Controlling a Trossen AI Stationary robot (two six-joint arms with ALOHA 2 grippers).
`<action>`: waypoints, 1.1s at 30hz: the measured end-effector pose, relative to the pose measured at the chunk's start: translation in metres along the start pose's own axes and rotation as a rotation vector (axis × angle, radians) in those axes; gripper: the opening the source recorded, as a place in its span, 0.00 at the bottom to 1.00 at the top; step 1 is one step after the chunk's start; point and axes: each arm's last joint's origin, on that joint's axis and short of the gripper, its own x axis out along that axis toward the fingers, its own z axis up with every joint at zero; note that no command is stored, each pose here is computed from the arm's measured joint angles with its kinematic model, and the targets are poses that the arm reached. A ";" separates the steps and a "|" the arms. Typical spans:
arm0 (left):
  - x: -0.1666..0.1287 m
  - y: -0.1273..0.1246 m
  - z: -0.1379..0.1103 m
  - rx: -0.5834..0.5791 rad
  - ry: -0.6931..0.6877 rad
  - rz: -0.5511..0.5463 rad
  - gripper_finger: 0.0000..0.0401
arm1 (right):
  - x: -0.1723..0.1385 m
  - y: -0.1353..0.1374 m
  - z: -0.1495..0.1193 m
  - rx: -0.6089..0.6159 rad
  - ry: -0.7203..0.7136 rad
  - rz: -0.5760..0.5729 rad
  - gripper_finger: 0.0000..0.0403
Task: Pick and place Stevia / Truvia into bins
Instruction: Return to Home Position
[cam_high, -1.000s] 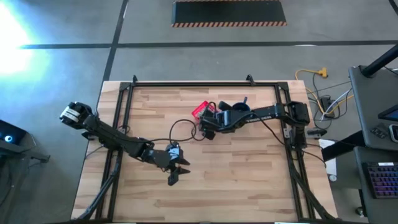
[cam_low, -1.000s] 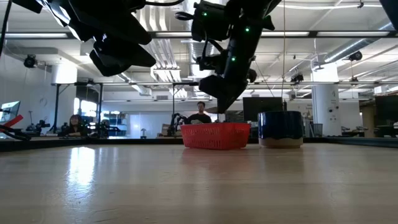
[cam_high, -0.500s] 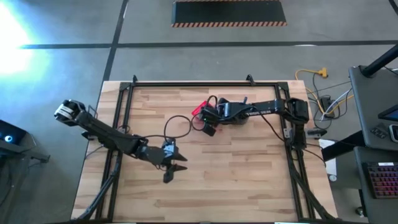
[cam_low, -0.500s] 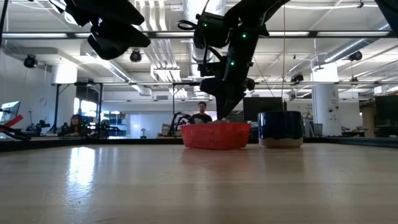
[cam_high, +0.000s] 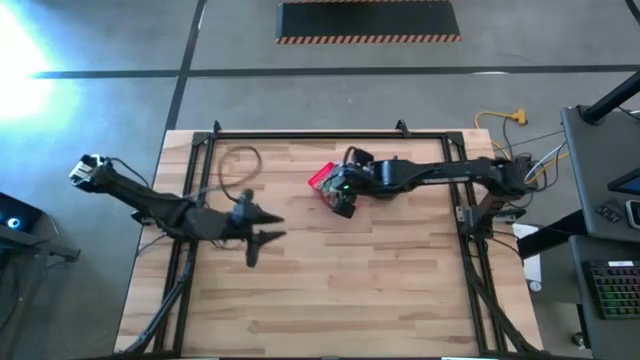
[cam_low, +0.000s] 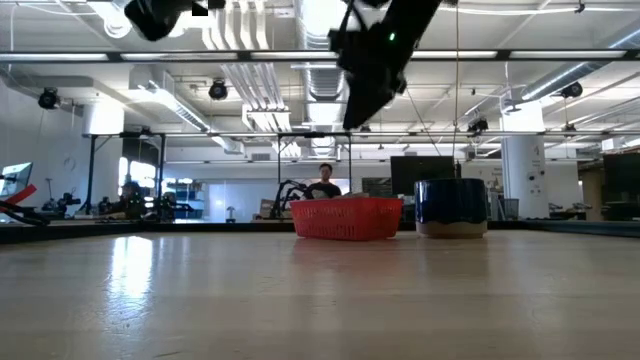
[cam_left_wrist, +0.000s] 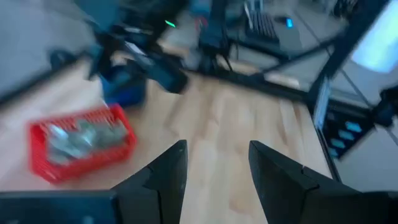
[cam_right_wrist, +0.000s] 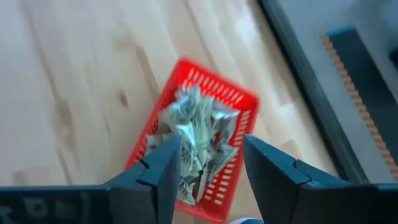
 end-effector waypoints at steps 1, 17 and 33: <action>-0.006 0.002 0.005 0.010 -0.031 0.006 0.39 | -0.010 -0.002 0.001 -0.001 -0.027 0.007 0.40; -0.055 0.020 0.048 0.276 -0.367 0.184 0.39 | -0.152 -0.039 -0.052 0.053 -0.399 0.141 0.36; -0.026 0.041 0.040 0.422 -0.353 0.083 0.39 | -0.160 -0.049 -0.146 0.099 -0.830 0.572 0.32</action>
